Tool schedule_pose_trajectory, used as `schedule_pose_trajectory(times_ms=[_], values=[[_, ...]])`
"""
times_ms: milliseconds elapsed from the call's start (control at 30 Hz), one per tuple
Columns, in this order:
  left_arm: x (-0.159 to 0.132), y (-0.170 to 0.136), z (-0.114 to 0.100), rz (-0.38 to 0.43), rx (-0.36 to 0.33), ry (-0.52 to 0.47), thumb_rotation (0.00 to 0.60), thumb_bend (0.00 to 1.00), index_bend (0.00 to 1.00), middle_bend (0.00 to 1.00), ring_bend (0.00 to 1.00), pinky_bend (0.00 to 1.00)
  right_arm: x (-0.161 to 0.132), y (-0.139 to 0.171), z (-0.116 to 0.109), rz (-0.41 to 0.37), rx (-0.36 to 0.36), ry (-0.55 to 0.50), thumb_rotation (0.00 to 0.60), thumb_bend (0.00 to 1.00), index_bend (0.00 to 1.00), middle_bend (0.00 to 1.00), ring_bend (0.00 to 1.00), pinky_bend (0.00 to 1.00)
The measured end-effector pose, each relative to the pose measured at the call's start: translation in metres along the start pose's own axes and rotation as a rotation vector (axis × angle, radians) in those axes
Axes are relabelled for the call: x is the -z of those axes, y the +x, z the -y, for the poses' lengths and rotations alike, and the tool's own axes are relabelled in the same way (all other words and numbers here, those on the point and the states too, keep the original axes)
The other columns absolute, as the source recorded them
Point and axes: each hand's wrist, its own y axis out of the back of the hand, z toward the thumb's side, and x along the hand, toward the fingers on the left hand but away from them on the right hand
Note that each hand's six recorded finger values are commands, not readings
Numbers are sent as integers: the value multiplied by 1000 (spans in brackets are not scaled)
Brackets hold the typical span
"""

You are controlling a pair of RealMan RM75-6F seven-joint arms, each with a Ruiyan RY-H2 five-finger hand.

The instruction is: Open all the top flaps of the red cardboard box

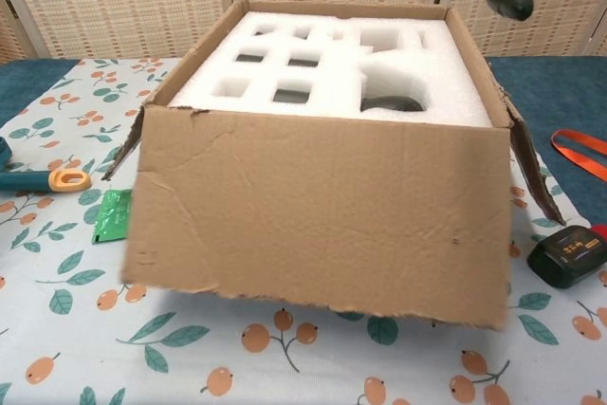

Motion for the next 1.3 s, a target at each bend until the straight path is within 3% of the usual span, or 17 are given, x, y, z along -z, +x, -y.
schedule_pose_trajectory(times_ms=[167,400,600,733,833,933,1033,1300], values=[[0,-3,1,7,7,1,600,417,0,0,0,0,12,5,-16,34,123,132,600,416,0,0,0,391],[4,-5,1,2,15,-6,600,416,0,0,0,0,55,25,-46,188,383,472,600,416,0,0,0,252],[10,-8,1,-13,19,4,600,417,0,0,0,0,96,45,-36,341,457,784,600,416,0,0,0,174],[16,-14,3,-20,35,11,600,417,0,0,0,0,112,59,-26,415,482,1030,600,416,0,0,0,157],[17,-18,2,-13,35,6,600,416,0,0,0,0,129,69,-12,463,489,1175,600,417,0,0,0,88],[20,-25,0,-6,28,-1,600,417,0,0,0,0,152,79,3,509,500,1231,600,416,0,0,0,13],[25,-36,2,3,45,1,600,416,0,0,0,0,177,89,14,557,521,1244,600,416,0,0,0,0],[54,-77,15,17,127,26,600,416,0,0,0,0,223,109,32,654,642,1152,600,416,0,0,0,0]])
